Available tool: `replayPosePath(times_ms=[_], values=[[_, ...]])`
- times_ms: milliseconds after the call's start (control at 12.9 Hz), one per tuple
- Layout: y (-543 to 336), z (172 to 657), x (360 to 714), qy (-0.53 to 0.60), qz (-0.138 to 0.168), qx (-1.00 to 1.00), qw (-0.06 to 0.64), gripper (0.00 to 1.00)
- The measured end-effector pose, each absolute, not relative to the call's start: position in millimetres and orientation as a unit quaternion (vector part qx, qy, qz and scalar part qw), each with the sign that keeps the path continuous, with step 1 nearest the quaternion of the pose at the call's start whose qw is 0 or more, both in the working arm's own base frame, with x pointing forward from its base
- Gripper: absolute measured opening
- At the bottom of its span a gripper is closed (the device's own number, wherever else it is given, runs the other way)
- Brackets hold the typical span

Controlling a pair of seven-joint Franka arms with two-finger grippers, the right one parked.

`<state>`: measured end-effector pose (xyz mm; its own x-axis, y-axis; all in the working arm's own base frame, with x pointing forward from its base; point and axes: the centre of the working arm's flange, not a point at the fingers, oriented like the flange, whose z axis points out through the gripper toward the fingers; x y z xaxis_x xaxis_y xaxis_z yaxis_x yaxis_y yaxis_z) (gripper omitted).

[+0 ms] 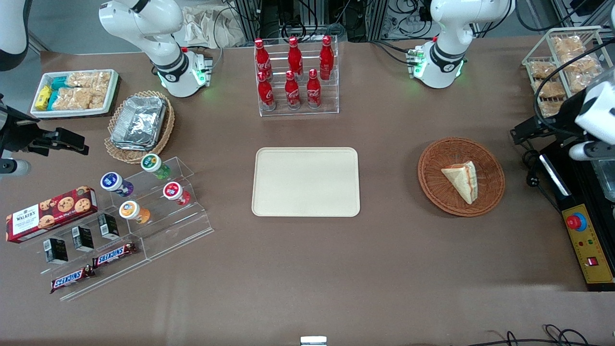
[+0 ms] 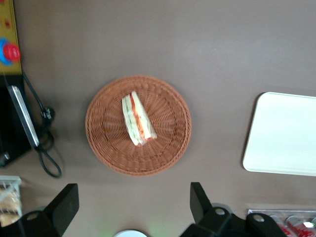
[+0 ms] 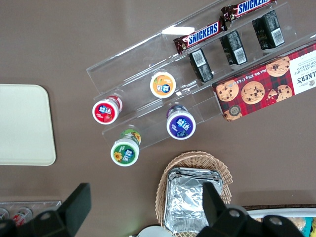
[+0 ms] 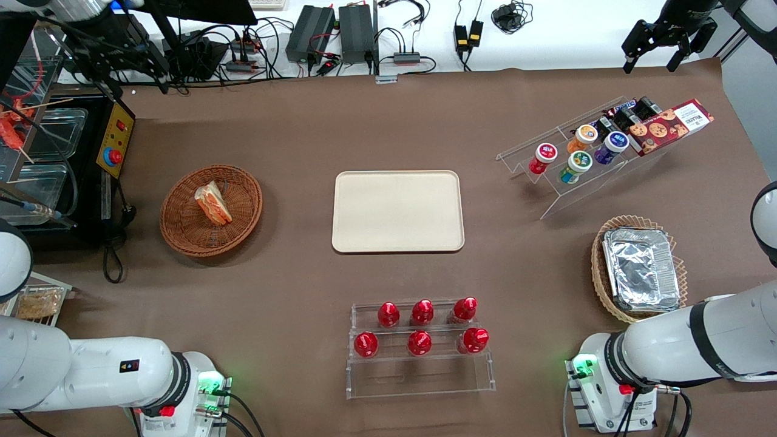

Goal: Place sandwich from basket to tray
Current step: 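Move the left gripper over the wicker basket holding the sandwich, then lower the open left gripper around the triangular sandwich and close it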

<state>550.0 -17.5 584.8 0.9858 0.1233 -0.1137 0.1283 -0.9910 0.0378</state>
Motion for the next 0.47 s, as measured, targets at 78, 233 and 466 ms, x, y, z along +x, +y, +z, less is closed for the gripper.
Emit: replayPosePath(times_ms=[78, 233, 466], values=[[-18, 564, 549, 0.077, -0.053, 0.995, 0.021, 1.00], [-16, 514, 536, 0.118, -0.028, 0.992, 0.020, 1.00], [-12, 432, 498, 0.206, -0.015, 0.978, 0.016, 1.00]])
